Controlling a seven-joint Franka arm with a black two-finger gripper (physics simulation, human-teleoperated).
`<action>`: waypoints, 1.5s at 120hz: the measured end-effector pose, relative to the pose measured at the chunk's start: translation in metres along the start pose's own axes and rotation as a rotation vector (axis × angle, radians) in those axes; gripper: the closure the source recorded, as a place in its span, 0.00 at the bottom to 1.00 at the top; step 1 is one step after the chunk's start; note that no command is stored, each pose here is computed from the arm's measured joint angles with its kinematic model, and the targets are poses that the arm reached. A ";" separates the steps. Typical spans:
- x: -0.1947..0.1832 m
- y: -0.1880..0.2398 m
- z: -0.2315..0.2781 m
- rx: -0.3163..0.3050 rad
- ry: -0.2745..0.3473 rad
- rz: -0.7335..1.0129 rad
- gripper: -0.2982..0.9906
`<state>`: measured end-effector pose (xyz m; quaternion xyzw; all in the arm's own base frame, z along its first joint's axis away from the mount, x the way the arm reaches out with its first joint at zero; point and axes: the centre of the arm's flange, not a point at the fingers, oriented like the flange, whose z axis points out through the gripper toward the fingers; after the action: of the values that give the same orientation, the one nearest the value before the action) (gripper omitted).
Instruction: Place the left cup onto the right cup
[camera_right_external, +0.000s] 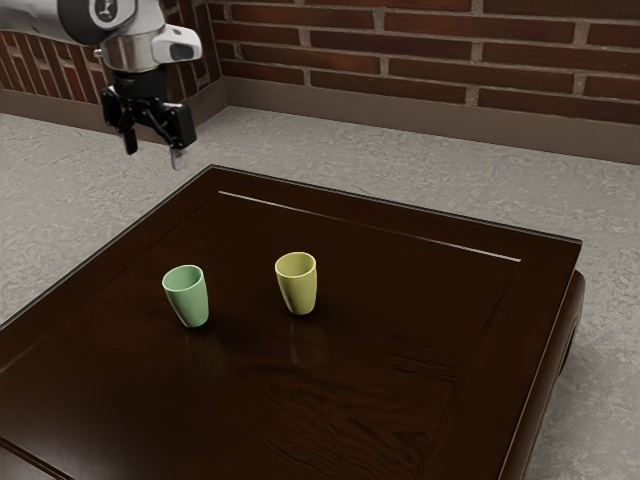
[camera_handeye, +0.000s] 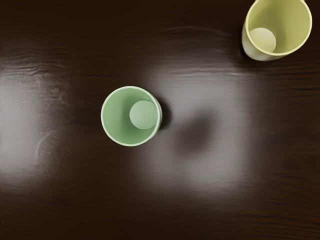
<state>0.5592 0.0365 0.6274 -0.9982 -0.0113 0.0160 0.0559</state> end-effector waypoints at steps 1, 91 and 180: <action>0.000 -0.001 0.000 0.000 0.000 -0.001 0.23; 0.014 -0.004 0.238 0.027 -0.027 0.064 0.23; 0.061 0.005 0.324 0.028 0.070 0.120 0.23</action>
<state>0.6092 0.0687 0.3036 -0.9962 0.0510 -0.0156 0.0693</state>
